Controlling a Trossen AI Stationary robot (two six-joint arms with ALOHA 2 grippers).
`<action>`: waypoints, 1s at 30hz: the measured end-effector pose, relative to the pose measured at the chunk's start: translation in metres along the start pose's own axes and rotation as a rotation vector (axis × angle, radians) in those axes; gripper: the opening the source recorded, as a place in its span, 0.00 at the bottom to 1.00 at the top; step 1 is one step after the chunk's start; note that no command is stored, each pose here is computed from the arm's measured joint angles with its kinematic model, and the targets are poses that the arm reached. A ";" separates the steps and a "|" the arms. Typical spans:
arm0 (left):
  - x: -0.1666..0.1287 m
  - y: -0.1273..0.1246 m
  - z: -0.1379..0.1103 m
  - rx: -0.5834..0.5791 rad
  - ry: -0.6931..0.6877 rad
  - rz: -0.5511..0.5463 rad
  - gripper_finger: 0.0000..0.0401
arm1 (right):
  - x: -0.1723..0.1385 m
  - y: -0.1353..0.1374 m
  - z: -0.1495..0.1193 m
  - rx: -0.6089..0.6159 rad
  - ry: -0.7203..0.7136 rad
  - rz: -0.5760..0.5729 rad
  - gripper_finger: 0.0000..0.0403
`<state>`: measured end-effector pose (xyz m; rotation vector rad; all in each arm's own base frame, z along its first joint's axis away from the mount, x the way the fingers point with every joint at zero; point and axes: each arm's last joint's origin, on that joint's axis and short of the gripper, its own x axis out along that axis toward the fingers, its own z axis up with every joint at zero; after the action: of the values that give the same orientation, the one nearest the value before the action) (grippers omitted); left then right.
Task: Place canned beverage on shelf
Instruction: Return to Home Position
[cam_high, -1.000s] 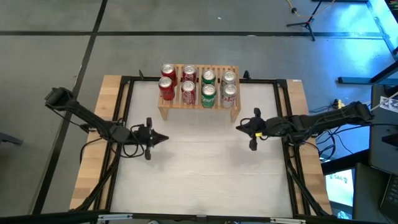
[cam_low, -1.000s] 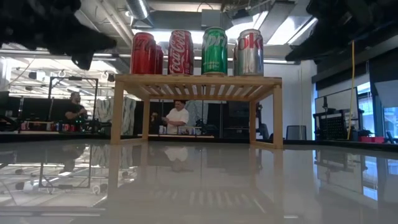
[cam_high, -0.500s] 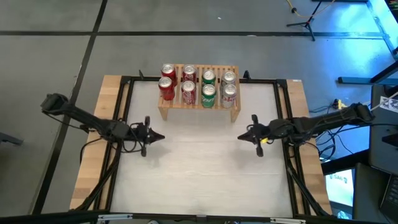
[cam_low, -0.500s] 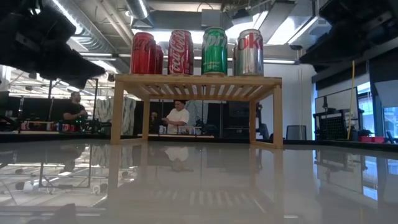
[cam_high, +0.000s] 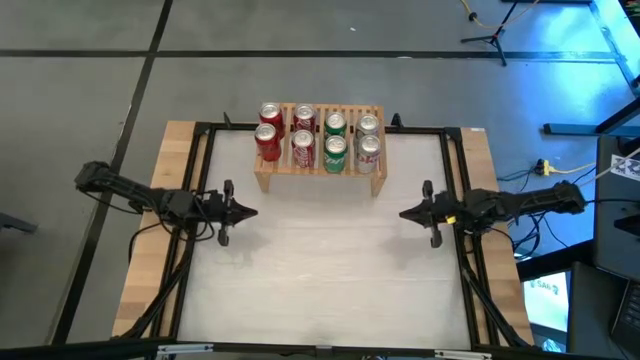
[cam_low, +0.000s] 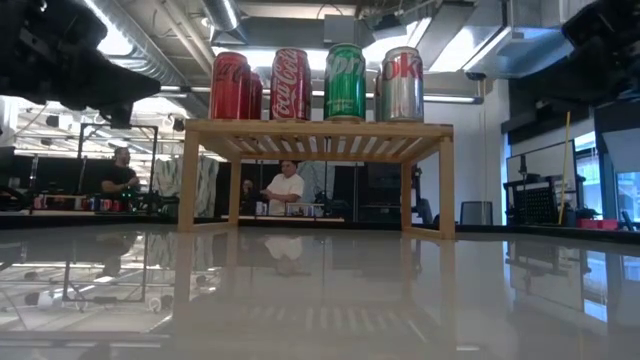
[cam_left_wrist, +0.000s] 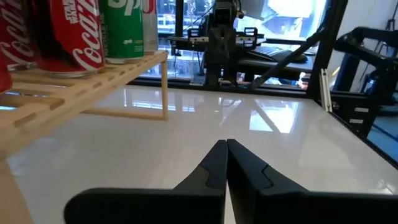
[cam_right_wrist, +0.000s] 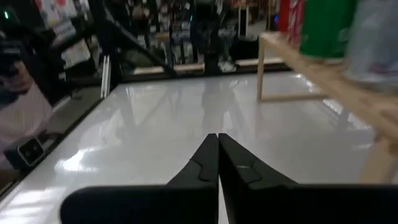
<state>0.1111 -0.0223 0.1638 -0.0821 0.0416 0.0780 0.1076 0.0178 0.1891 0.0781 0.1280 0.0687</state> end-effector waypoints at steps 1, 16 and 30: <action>-0.001 0.000 0.000 0.000 -0.001 0.002 0.00 | -0.003 -0.001 -0.001 0.002 -0.019 -0.001 0.00; -0.005 0.002 -0.002 0.004 0.015 0.002 0.00 | -0.011 -0.003 -0.019 -0.038 -0.113 0.027 0.00; -0.005 0.002 -0.008 0.011 0.077 -0.016 0.00 | -0.010 -0.003 -0.020 -0.037 -0.100 0.027 0.00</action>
<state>0.1054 -0.0214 0.1561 -0.0742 0.1183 0.0582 0.0951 0.0159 0.1703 0.0461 0.0256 0.0940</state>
